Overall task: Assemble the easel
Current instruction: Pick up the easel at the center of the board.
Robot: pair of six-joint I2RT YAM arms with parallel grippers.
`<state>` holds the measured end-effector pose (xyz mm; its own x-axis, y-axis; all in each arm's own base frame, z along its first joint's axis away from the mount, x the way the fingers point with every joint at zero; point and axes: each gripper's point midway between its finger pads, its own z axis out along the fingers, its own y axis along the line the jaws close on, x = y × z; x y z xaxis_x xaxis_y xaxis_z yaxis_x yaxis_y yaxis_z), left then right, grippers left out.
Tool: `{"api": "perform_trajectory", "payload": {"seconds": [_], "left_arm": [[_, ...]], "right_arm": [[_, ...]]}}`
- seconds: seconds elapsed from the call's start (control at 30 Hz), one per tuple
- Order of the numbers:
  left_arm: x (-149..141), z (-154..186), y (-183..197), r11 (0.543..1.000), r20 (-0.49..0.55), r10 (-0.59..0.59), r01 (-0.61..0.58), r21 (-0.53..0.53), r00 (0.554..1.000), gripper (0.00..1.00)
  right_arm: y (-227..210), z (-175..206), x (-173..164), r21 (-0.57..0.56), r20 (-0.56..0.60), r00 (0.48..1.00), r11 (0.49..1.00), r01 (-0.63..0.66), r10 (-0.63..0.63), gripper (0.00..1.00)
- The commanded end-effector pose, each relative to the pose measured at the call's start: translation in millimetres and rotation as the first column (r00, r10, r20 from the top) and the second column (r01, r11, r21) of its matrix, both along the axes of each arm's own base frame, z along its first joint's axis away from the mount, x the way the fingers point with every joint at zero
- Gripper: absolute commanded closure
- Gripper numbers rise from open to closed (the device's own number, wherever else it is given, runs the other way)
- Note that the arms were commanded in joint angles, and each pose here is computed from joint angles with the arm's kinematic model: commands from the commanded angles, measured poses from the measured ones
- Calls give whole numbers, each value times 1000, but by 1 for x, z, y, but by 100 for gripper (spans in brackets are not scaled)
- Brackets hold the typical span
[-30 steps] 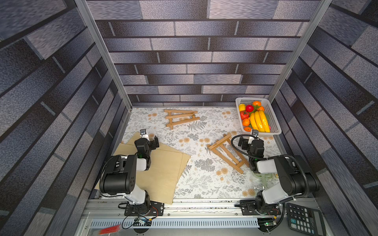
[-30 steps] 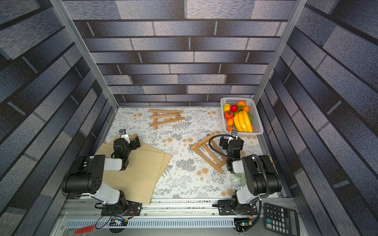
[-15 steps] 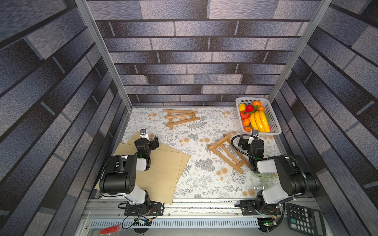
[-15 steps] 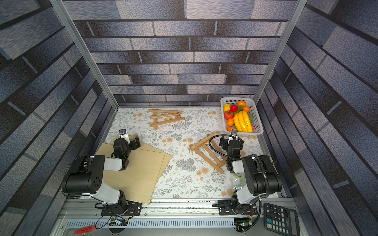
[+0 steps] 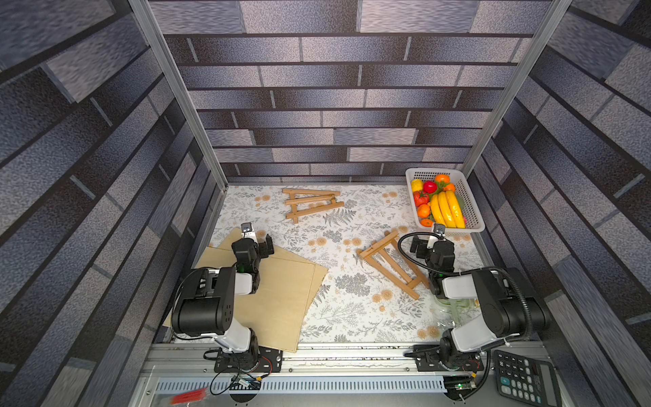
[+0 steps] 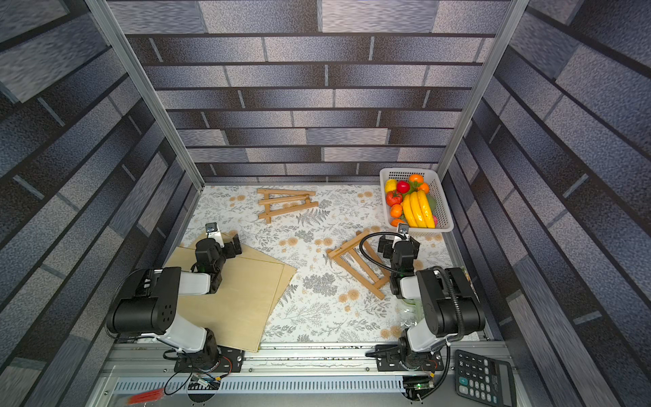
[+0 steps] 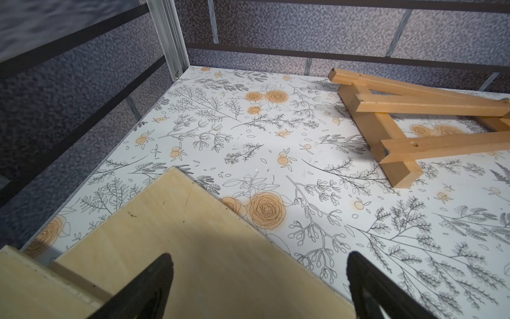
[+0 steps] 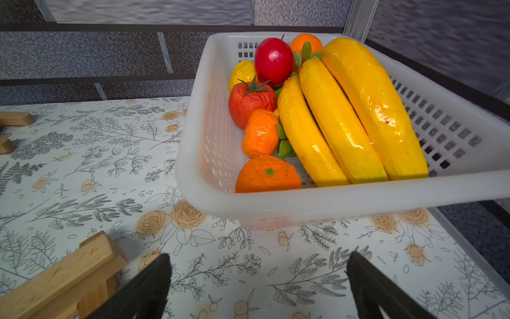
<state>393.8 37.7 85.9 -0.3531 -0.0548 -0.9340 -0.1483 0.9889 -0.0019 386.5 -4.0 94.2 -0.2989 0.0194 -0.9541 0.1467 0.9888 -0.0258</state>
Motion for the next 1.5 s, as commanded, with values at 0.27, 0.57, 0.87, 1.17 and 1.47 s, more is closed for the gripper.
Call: {"api": "perform_trajectory", "payload": {"seconds": [0.27, 0.57, 0.87, 1.17, 1.47], "left_arm": [[1, 16, 2, 1000, 54, 8, -6, -27, 998, 0], [-18, 73, 8, 993, 92, 103, -98, -61, 990, 0], [-40, 122, -12, 963, -133, 157, -182, -199, 979, 0], [-65, 147, -49, 921, -356, 13, -149, -359, 935, 0], [-92, 146, -136, 837, -497, -349, 25, -547, 795, 0]], "right_arm": [[-10, 7, -2, 0, 12, 998, 998, 56, -56, 0], [-18, 47, -11, 2, 35, 994, 995, 104, -104, 1], [-12, 123, -29, 209, -105, 985, 966, 154, -135, 3], [48, 161, -44, 510, -391, 913, 854, 107, 119, 9], [92, 133, -82, 691, -601, 742, 660, 295, 298, 17]]}}
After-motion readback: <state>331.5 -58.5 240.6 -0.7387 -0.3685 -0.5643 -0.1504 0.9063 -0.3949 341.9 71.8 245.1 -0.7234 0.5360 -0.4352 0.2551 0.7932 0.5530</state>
